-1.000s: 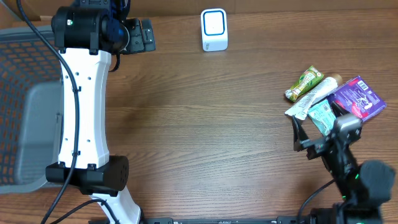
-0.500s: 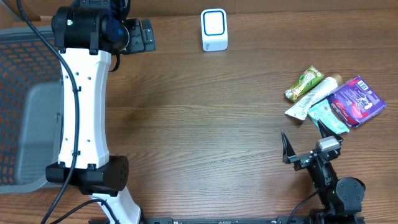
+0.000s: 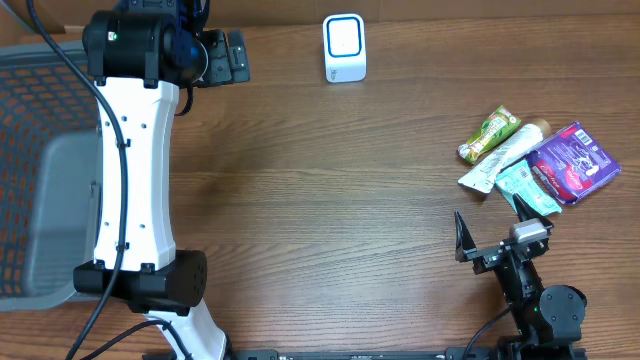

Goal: Scan the item barcode

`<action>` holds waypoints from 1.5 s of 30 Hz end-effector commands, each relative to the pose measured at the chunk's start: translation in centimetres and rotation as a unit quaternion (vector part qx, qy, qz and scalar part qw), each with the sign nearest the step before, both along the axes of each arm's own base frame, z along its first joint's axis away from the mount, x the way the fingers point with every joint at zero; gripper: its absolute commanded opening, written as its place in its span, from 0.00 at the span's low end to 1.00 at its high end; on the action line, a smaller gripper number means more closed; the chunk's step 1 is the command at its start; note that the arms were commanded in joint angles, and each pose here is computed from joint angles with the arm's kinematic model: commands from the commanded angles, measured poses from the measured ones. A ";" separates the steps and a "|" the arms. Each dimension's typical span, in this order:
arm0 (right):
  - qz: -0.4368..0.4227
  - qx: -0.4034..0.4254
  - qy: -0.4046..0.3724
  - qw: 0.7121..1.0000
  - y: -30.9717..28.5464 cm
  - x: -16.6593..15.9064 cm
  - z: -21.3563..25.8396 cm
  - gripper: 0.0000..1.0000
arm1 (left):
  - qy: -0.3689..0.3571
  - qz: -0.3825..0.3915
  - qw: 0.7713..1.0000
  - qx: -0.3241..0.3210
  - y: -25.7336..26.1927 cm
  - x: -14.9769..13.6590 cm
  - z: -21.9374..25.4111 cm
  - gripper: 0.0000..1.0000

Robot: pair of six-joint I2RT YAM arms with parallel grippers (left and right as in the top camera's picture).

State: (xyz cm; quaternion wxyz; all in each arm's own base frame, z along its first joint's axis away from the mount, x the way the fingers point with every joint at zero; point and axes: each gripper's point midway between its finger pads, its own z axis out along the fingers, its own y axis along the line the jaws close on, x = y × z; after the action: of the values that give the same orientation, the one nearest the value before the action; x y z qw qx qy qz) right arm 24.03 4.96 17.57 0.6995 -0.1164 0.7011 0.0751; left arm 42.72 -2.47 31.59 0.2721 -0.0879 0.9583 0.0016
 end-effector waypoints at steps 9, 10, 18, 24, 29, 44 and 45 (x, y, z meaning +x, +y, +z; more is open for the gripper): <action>-0.003 0.005 -0.001 1.000 -0.1 0.0 -0.1 1.00 | 0.000 -0.005 1.000 0.004 -0.2 0.1 -0.1 1.00; -0.003 0.005 -0.001 1.000 -0.1 0.0 -0.1 1.00 | 0.009 -0.009 1.000 0.013 0.0 -0.3 -0.3 1.00; -0.003 0.005 -0.001 1.000 -0.1 0.0 -0.1 1.00 | 0.009 -0.004 0.998 0.064 1.6 -0.7 0.2 0.99; -0.003 0.005 -0.001 1.000 -0.1 0.0 -0.1 1.00 | -0.080 -0.093 0.990 0.065 0.1 -1.2 2.5 0.99; -0.003 0.005 -0.001 1.000 -0.1 0.0 -0.1 1.00 | -0.186 -0.147 0.969 0.072 -0.4 -3.6 2.7 0.99; -0.003 0.005 -0.001 1.000 -0.1 0.0 -0.1 1.00 | -0.395 -0.103 0.901 0.146 3.5 -15.3 -7.9 0.99; -0.003 0.005 -0.001 1.000 -0.1 0.0 -0.1 1.00 | -0.402 -0.105 0.897 0.153 3.5 -15.5 -8.6 0.99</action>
State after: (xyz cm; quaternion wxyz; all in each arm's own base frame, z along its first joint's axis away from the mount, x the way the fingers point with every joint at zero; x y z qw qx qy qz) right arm 24.03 4.92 17.56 0.6994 -0.1156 0.7014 0.0743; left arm 27.95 1.05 24.26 0.6322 0.0365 0.7714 0.0633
